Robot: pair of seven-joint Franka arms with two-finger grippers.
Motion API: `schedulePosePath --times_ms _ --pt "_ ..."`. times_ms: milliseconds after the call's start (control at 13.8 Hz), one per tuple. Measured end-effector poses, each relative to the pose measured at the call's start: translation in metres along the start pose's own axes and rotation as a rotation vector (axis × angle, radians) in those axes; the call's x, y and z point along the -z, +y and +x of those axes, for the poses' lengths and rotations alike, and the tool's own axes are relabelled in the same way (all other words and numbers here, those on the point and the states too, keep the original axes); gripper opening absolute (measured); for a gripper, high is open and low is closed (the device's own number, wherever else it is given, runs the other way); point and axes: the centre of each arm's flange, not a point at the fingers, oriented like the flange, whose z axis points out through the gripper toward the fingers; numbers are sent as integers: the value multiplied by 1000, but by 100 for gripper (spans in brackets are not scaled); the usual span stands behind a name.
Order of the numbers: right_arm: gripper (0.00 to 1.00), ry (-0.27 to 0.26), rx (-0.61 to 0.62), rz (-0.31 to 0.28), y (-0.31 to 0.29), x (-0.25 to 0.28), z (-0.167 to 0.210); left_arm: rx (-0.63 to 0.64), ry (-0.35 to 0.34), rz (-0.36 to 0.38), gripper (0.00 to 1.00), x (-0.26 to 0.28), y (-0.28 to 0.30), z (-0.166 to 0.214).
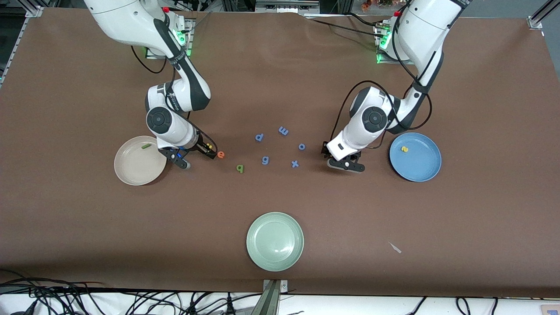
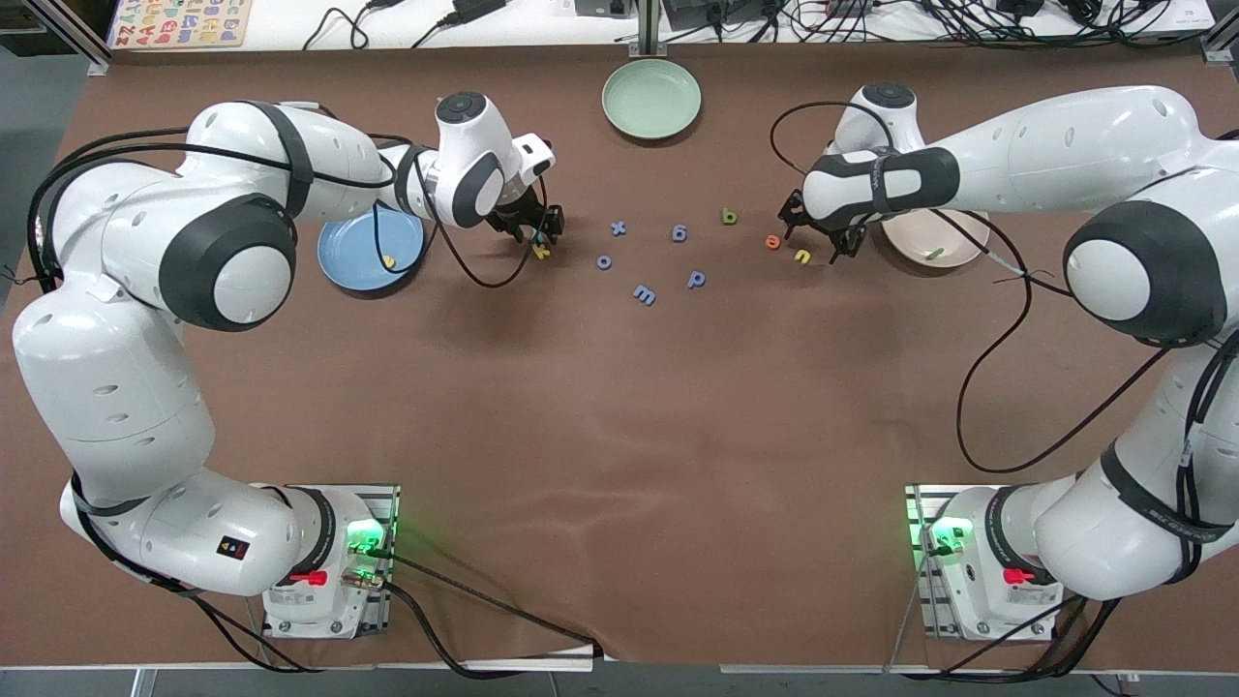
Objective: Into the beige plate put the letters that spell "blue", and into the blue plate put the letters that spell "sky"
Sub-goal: 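Release both letters and move both grippers back over the letters, then grasp yellow y with the left gripper while the right gripper grasps yellow u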
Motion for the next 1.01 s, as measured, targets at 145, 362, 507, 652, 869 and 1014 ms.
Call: schedulePosePath --times_ms 145,362,507,652,869,1014 --pt "97 17 -1 17 5 -6 -3 1 8 -1 59 3 0 3" --pt "78 21 1 19 10 -10 -7 1 6 -1 58 2 0 3" --pt "57 23 -3 23 9 -8 -7 2 2 0 59 0 0 2" --pt "35 25 -6 27 9 -5 -8 3 -6 1 59 -5 -1 1" --pt "25 25 -7 28 9 -5 -8 7 -7 4 43 -7 -4 2" --pt "25 23 -4 28 8 -5 -10 10 -4 5 26 -5 -6 4"
